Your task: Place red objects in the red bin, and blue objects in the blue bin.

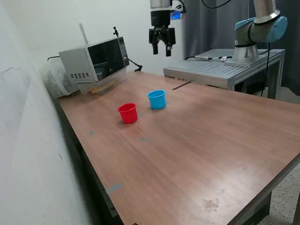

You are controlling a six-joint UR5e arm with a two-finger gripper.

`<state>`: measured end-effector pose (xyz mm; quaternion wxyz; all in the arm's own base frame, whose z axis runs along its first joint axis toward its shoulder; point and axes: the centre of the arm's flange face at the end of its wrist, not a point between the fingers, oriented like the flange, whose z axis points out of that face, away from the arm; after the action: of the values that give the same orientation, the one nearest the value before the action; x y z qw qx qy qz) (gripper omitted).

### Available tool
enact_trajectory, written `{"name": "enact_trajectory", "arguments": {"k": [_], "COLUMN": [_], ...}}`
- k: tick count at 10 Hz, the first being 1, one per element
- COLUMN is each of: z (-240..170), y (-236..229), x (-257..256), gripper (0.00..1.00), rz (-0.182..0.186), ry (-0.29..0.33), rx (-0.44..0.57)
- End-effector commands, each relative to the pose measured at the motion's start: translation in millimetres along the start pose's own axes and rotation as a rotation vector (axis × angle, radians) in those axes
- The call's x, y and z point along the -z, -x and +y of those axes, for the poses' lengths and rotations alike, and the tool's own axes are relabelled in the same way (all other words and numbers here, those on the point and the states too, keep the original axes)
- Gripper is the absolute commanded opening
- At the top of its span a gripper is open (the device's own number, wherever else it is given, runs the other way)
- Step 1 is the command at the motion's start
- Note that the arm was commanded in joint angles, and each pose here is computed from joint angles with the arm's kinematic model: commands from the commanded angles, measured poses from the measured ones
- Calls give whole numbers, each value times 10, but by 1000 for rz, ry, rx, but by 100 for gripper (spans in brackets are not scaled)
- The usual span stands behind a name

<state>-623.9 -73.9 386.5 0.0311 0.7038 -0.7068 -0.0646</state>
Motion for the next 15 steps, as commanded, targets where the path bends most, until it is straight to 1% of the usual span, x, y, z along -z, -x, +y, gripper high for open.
{"name": "enact_trajectory", "arguments": {"k": [1,2,3,4,6,7,8,10,11,12,15], "z": [-818,-1156,-1584,-1899,-2479,-2714,-2843,-3002,-3088,-3150,-3134], "y": [-491,-622,-851,-1029,-1246,-1221,-1202,-1161,-1142,-1122,-1108], "x": [812,1072,1327,1494,1618,1489,1353,1298,1252,1248,1271], "gripper": [100,100,100,100,100,100,100,100,100,100,100], "rz": [10,-15,-93,-123,-138,-143,-147,-153,-169,-179,-178], "ry": [-63,-98,-142,-174,-271,-305,-336,-368,-437,-487,-488], "rx": [27,20,31,36,89,103,111,121,128,131,126]}}
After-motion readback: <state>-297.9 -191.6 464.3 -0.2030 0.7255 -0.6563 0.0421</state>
